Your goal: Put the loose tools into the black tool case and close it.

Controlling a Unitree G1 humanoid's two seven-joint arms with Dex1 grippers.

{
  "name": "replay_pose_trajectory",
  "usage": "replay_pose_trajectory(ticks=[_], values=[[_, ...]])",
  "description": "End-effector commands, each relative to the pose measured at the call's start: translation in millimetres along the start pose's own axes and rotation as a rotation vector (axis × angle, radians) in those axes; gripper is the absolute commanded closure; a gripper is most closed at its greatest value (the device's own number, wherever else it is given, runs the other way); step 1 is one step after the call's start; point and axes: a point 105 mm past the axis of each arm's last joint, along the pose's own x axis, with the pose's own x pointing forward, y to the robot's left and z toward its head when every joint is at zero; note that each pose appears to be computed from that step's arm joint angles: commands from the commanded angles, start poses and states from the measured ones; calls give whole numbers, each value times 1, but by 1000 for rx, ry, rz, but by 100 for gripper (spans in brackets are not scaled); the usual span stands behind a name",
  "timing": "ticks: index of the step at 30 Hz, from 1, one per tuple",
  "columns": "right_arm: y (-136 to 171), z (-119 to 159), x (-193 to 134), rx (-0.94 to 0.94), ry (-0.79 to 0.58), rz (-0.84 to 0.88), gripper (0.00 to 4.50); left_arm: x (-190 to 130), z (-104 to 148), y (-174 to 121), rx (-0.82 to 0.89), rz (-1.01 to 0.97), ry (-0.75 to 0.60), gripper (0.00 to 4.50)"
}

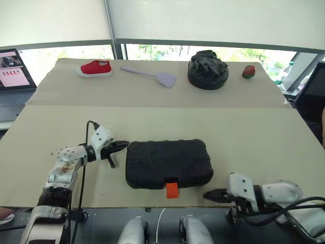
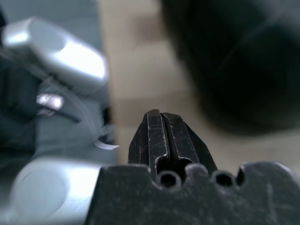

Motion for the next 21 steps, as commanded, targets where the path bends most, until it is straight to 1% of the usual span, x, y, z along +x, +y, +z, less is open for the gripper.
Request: replay_pose_trajectory(ticks=[1, 2, 6, 10, 11, 13, 15, 17, 21], values=[[-9, -1, 8, -39, 30, -34, 450, 0, 0, -2, -12, -29, -3, 443], [-13, -1, 11, -57, 30, -46, 450, 0, 0, -4, -24, -34, -10, 443], [-33, 12, 25, -168, -33, -113, 450, -8, 2, -11, -66, -40, -57, 443], [-69, 23, 37, -213, -81, -247, 450, -22, 0, -17, -113, -12, -82, 443], [-76, 24, 37, -222, -88, -272, 450, -26, 1, -21, -147, -19, -94, 443], [-91, 25, 37, -257, -90, -316, 450, -37, 7, -36, -156, -68, -129, 443], [-102, 25, 38, -292, -86, -333, 450, -47, 7, -44, -152, -71, -122, 443], [-108, 24, 40, -317, -85, -338, 450, -53, 5, -46, -148, -52, -104, 443], [-120, 24, 38, -292, -101, -381, 450, -66, 7, -36, -141, 6, -96, 443]])
